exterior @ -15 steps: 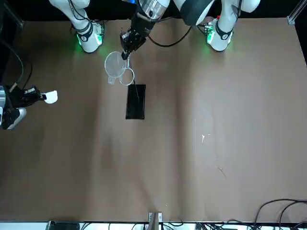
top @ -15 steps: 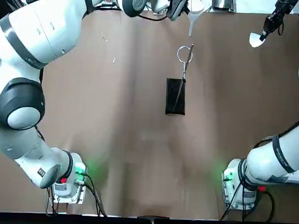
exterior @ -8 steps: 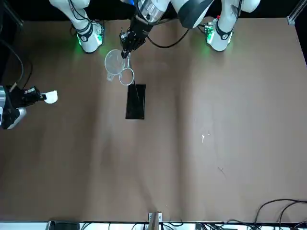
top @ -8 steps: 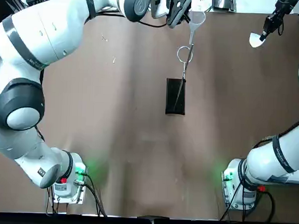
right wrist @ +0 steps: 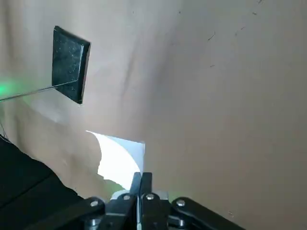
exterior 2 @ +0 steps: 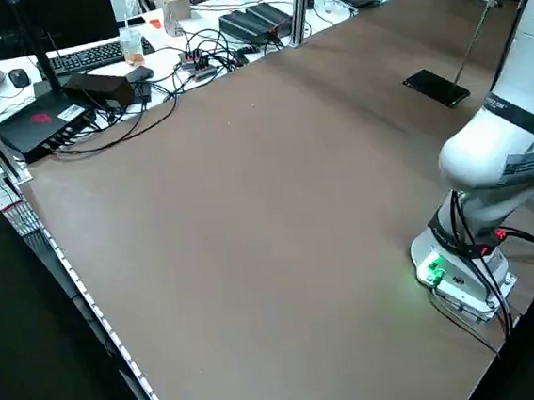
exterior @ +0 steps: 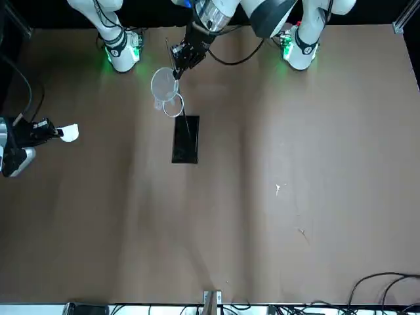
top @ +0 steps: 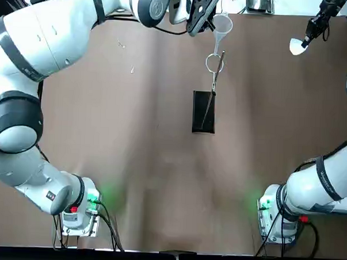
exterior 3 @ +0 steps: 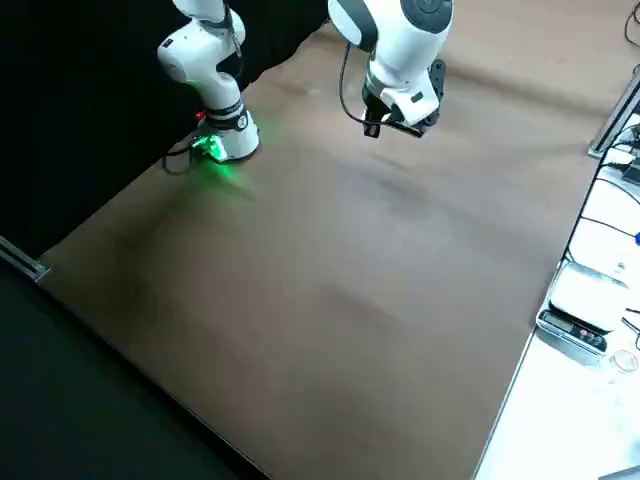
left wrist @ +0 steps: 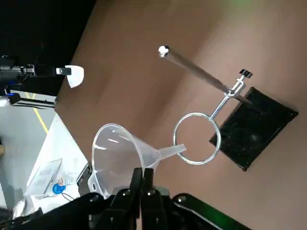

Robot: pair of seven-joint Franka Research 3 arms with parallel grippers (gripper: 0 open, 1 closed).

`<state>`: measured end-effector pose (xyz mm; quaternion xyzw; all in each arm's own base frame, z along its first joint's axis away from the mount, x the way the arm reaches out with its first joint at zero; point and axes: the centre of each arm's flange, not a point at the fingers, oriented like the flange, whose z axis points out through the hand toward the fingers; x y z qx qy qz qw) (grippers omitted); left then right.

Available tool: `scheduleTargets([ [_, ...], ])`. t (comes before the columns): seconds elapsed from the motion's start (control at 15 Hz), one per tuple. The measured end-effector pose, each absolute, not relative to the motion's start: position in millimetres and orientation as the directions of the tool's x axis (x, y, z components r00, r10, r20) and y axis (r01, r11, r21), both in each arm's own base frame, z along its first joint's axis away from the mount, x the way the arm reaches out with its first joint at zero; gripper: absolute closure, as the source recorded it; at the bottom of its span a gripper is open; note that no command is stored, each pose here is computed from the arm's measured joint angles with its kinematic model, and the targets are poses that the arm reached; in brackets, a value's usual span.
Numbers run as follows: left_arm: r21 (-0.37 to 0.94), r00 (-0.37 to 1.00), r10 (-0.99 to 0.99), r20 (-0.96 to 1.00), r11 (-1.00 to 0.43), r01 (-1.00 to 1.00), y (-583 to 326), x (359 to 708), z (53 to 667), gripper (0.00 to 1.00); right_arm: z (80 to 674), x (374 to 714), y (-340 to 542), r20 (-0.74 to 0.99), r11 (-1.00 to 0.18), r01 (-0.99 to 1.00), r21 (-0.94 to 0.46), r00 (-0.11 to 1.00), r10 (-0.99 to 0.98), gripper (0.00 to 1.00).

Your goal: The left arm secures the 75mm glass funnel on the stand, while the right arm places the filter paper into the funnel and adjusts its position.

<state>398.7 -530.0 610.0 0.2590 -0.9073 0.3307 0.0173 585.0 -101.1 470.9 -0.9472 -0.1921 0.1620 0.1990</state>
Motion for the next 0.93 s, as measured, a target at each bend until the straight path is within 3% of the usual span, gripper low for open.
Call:
scheduleTargets([
  [0.93,-0.581,-0.870,-0.450,0.199,0.661,-0.475,-537,379,567,0.98,471,585,-102,-0.230,-0.847,0.300,-0.440,0.874,0.429,0.99],
])
